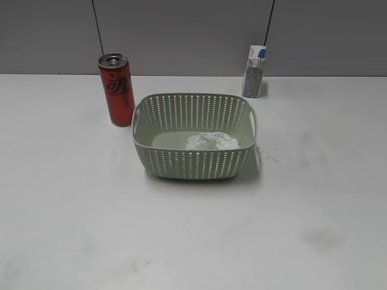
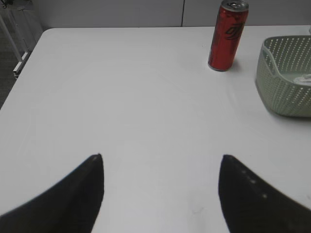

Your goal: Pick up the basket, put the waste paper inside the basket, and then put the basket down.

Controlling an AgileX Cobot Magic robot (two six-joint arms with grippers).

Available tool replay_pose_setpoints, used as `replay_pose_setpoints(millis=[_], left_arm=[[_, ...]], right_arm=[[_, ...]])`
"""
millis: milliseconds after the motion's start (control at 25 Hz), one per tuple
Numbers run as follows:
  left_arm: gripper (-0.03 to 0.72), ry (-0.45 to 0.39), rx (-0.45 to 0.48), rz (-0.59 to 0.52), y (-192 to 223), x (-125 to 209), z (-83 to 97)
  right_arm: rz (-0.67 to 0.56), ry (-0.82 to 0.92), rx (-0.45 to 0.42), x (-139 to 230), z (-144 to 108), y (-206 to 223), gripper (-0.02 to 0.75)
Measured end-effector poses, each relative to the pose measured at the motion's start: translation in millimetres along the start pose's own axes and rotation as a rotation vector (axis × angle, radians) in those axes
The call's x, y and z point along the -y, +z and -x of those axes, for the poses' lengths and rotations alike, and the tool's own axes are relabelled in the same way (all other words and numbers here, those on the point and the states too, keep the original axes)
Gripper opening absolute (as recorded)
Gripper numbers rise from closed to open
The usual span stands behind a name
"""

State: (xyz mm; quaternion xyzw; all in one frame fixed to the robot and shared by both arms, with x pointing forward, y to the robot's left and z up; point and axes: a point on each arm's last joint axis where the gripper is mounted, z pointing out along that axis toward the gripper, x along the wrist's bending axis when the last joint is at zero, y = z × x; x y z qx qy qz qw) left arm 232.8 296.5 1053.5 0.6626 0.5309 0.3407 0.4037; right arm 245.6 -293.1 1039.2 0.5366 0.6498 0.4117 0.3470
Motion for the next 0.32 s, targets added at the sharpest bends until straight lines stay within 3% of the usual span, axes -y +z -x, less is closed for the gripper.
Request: replay_pose_setpoints(millis=[320], left_arm=[[0.556,0.0,0.0,0.0,0.0,0.0,0.0]], right_arm=[[0.0,0.001,-0.001,0.0,-0.1,0.0,0.559]])
